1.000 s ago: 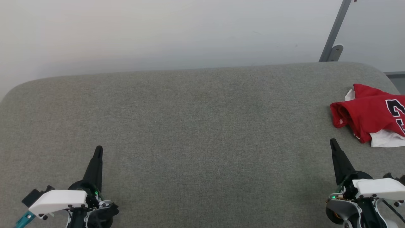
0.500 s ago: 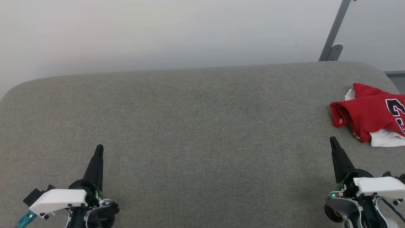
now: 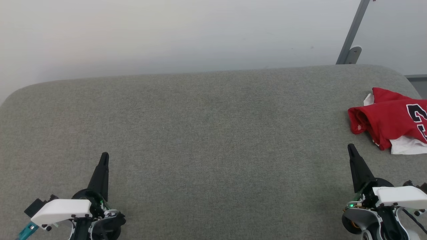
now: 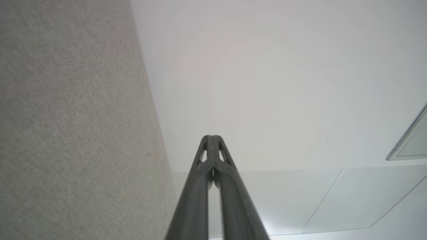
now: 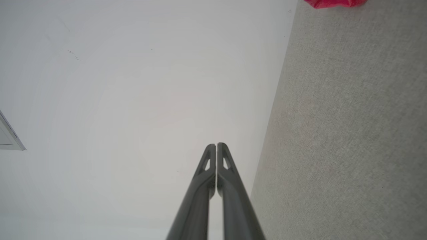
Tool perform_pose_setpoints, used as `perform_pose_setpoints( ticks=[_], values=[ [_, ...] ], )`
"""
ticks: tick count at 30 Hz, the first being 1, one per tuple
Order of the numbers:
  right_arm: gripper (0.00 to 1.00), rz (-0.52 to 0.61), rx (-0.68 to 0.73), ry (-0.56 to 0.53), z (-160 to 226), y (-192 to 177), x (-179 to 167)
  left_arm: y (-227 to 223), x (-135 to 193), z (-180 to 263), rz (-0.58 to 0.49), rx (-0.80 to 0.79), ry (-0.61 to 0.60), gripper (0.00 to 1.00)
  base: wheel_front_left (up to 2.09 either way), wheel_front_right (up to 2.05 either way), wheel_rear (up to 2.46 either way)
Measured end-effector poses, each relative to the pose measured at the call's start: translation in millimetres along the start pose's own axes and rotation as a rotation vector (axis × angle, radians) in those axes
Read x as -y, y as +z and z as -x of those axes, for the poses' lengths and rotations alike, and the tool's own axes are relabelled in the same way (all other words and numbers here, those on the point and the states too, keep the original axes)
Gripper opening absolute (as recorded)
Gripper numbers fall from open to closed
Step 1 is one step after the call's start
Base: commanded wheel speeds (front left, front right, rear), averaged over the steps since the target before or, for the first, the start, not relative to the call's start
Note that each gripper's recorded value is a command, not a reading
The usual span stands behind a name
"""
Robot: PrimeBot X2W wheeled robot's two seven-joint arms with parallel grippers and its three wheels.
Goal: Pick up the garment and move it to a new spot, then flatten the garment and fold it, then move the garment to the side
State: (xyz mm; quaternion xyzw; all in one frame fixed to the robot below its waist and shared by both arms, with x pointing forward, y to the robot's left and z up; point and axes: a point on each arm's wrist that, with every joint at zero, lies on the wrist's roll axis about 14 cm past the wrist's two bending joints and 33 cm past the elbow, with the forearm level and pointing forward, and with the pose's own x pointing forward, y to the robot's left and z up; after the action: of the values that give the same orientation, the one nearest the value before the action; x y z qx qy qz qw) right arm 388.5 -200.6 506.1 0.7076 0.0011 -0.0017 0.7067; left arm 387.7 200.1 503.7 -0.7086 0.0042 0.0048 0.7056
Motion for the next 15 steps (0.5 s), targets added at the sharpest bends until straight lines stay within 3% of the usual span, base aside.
perform_pose_setpoints(
  ticks=[15],
  values=[
    [0.00,0.000,0.000,0.000,0.0,-0.1,0.0,0.0,0.0,0.0,0.001,0.000,0.000,0.00,0.00,0.00,0.00]
  ],
)
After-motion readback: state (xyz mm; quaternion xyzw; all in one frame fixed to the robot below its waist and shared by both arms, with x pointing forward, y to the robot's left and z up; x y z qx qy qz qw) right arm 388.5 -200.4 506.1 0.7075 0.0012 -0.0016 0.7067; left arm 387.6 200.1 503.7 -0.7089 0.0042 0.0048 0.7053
